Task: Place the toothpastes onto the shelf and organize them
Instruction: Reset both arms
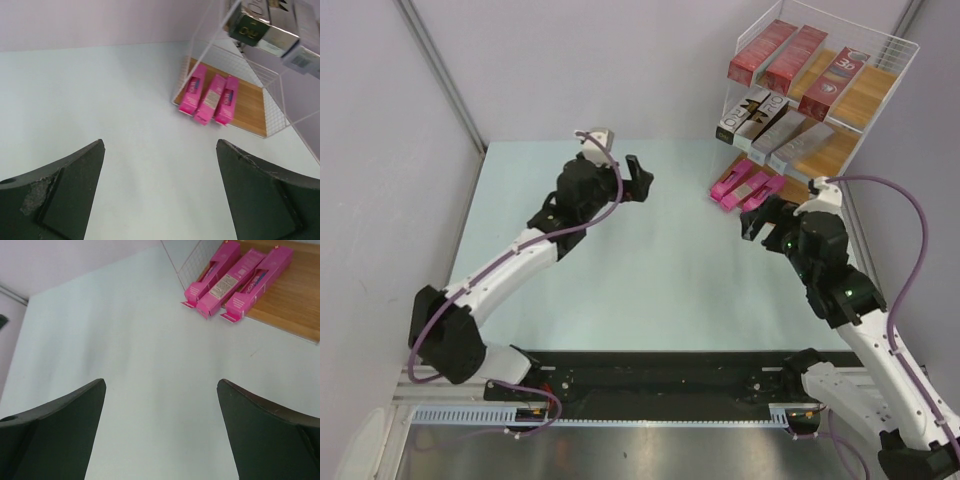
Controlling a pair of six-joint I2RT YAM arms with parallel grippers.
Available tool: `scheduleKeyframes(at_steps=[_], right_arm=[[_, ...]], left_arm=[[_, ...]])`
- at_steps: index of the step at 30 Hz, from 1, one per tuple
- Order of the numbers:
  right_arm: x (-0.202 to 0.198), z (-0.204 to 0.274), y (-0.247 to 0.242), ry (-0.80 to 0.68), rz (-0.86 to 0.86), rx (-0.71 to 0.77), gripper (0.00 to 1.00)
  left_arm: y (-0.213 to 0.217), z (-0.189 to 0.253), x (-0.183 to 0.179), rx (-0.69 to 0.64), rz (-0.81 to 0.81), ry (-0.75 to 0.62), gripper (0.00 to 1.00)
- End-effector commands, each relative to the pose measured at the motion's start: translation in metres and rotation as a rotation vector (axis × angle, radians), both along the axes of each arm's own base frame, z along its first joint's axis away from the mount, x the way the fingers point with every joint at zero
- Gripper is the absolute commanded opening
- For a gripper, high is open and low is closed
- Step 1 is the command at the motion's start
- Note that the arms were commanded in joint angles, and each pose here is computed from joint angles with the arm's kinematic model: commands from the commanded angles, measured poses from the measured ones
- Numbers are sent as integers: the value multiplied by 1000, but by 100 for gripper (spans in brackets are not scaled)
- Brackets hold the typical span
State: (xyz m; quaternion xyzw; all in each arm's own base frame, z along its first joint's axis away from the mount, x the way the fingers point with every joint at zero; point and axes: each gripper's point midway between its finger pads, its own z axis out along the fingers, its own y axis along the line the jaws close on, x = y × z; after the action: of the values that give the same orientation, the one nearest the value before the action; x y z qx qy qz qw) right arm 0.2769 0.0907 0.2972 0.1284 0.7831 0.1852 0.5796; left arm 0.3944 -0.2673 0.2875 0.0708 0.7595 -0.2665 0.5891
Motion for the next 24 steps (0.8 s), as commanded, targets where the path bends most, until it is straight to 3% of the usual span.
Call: scheduleKeyframes(at_steps=[1,12,24], right_arm=[[3,-26,1,42,-40,-90,100],[-16,-119,4,243,0,-149,100],[-18,-143,5,281,4,-146,100]], left_arm=[[43,-21,-20,80,28,72,100],[128,-94,-66,90,187,208,100],[142,-163,-90,55,206,349,100]])
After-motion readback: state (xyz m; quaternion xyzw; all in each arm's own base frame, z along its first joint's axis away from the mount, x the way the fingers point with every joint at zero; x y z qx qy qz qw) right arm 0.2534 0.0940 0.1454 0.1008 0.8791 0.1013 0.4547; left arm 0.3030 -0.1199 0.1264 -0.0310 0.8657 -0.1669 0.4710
